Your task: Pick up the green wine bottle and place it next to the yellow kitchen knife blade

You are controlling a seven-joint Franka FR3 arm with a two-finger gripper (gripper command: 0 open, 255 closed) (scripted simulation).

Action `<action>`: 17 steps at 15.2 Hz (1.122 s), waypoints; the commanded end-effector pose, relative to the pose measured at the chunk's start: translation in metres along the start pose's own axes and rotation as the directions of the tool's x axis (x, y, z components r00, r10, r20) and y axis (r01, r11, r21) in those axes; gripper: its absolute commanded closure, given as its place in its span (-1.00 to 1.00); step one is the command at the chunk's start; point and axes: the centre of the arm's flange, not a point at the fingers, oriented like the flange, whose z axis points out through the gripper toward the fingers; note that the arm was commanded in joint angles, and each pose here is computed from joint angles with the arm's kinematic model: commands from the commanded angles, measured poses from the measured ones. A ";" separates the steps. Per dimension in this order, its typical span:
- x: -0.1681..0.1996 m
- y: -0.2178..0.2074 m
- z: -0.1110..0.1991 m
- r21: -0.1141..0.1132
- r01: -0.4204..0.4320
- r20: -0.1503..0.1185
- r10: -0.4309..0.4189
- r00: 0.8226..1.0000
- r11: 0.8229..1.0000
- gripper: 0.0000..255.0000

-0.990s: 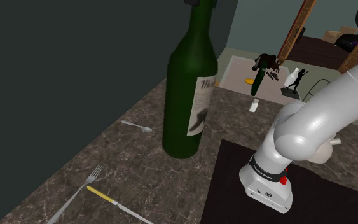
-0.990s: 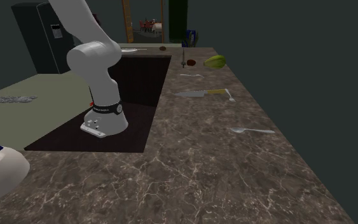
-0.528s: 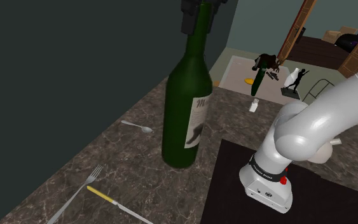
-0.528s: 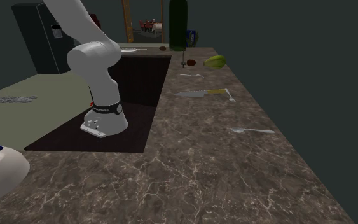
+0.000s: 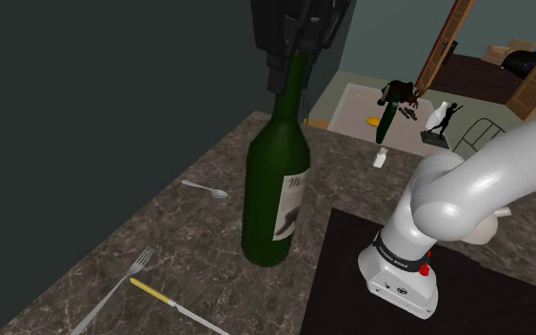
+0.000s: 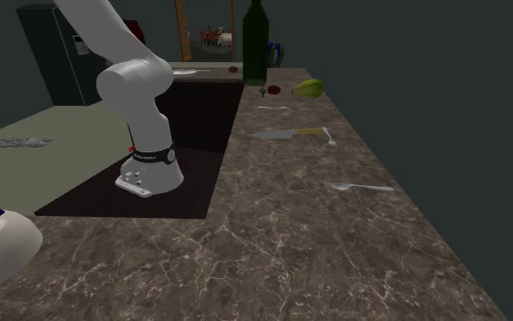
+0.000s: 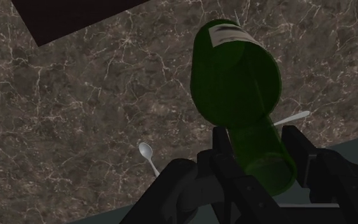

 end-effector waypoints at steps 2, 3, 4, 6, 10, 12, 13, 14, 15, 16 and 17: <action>0.000 0.000 0.015 0.000 0.000 -0.001 0.000 1.000 1.000 1.00; 0.000 0.001 0.021 0.000 0.000 -0.001 0.000 1.000 1.000 1.00; -0.001 0.001 0.026 0.000 0.000 -0.001 0.000 1.000 1.000 1.00; -0.001 0.001 0.037 0.000 0.000 -0.001 0.000 1.000 1.000 1.00; -0.002 0.002 0.058 0.000 0.000 -0.001 0.000 1.000 1.000 1.00; -0.003 0.002 0.068 0.000 0.000 -0.001 0.000 1.000 1.000 1.00; -0.003 0.003 0.073 0.000 0.000 -0.001 0.000 1.000 1.000 1.00; -0.003 0.003 0.079 0.000 0.000 -0.001 0.000 1.000 1.000 1.00; -0.004 0.003 0.084 0.000 0.000 -0.001 0.000 1.000 1.000 1.00; -0.004 0.003 0.089 0.000 0.000 -0.001 0.000 1.000 1.000 1.00; -0.004 0.003 0.095 0.000 0.000 -0.001 0.000 1.000 1.000 1.00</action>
